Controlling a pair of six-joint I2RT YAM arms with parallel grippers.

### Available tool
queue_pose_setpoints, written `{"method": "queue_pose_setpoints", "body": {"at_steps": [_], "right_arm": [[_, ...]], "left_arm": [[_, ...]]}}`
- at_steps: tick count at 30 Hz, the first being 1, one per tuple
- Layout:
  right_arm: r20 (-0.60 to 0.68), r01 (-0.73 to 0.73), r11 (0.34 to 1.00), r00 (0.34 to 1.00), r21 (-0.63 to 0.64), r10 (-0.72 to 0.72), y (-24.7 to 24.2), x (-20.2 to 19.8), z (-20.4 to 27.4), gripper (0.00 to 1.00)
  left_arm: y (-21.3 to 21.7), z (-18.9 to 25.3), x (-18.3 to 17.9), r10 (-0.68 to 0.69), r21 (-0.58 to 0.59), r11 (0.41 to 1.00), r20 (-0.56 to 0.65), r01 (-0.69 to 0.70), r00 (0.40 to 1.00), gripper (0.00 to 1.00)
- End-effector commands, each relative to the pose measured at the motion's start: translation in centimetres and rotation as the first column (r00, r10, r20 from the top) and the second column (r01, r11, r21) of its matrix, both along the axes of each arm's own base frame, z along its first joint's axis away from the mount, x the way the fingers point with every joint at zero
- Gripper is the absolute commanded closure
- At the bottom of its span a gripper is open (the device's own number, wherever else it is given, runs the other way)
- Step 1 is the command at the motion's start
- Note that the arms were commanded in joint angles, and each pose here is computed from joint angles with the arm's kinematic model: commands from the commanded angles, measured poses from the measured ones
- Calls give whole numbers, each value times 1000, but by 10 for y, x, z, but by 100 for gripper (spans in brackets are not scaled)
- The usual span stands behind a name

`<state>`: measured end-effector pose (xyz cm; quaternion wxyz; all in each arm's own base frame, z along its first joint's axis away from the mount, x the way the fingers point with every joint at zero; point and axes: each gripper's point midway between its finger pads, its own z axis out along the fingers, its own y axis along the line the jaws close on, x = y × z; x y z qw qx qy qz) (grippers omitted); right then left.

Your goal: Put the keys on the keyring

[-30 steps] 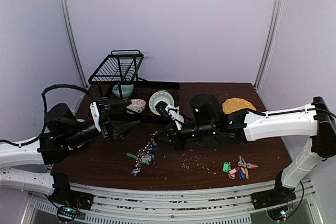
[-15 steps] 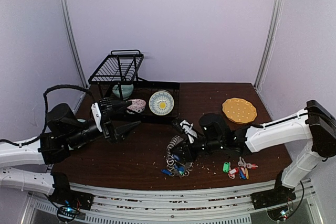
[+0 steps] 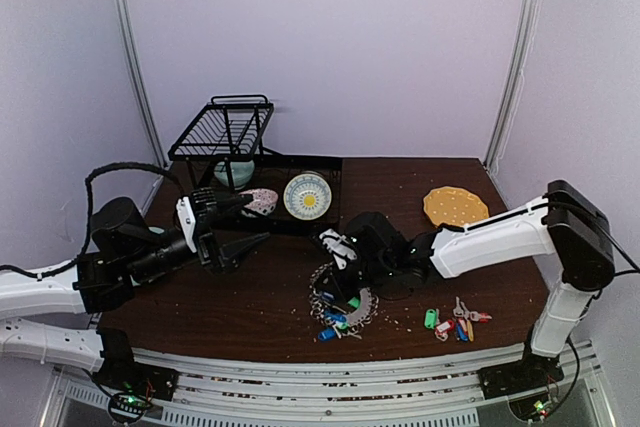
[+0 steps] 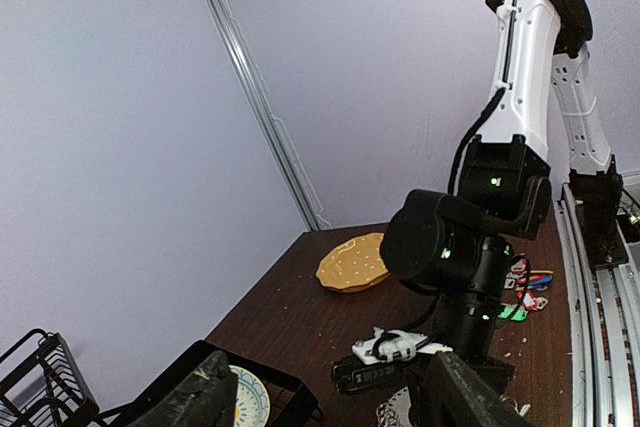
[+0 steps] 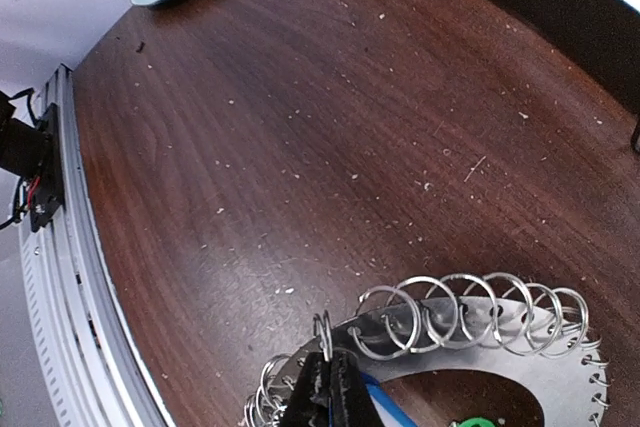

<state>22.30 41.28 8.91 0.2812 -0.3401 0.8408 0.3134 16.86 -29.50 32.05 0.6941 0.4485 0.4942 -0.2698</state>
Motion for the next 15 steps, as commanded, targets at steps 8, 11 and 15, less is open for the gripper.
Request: {"method": "queue_pose_setpoints", "body": {"at_steps": [8,11,15], "right_arm": [[104,-56,991,994,120,44,33,19,64,20],[153,35,988,986,149,-58,8,39,90,0],[231,242,959,934,147,-271,-59,75,112,0]], "left_arm": [[2,16,3,22,-28,999,37,-21,999,31],[3,16,6,39,-28,999,36,-38,999,28],[8,14,19,115,-34,993,19,-115,993,25]]}}
